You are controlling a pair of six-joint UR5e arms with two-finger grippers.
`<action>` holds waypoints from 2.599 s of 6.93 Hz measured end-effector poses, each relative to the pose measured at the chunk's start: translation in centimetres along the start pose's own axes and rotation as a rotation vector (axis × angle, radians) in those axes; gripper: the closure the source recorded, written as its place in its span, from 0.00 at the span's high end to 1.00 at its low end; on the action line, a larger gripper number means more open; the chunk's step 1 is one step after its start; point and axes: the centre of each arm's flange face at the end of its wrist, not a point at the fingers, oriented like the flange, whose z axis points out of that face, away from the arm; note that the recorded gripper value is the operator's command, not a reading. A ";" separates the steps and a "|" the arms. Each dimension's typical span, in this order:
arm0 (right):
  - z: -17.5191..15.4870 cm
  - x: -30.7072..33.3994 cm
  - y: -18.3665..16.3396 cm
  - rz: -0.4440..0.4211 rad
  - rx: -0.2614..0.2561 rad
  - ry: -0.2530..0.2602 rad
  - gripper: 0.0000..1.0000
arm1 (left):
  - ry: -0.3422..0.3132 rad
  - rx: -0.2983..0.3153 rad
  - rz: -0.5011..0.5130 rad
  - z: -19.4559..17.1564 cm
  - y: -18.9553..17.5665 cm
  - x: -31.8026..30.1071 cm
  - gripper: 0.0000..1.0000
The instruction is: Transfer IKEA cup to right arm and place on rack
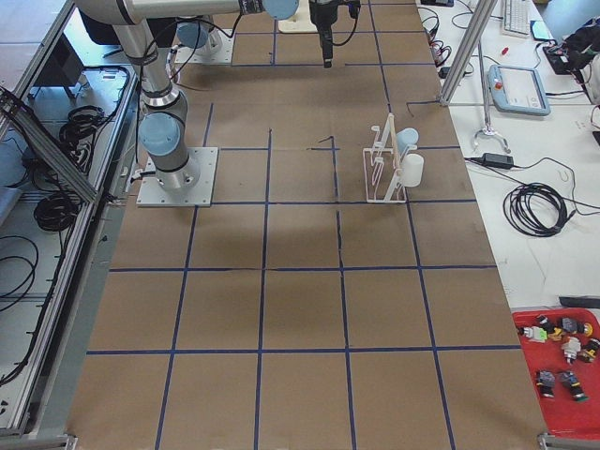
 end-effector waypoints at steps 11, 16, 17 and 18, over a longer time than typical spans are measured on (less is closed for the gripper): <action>-0.2 0.7 1.5 0.013 -0.008 0.003 1.00 | 0.015 0.000 0.003 0.1 0.0 0.2 0.99; -0.1 0.8 1.6 0.015 -0.012 0.001 1.00 | 0.015 -0.001 0.003 0.1 0.0 0.2 0.99; 0.0 0.8 1.6 0.015 -0.013 0.002 1.00 | 0.015 -0.001 0.003 0.1 0.0 0.2 0.99; 0.0 0.8 1.6 0.014 -0.014 0.002 1.00 | 0.015 -0.001 0.003 0.1 0.0 0.2 0.99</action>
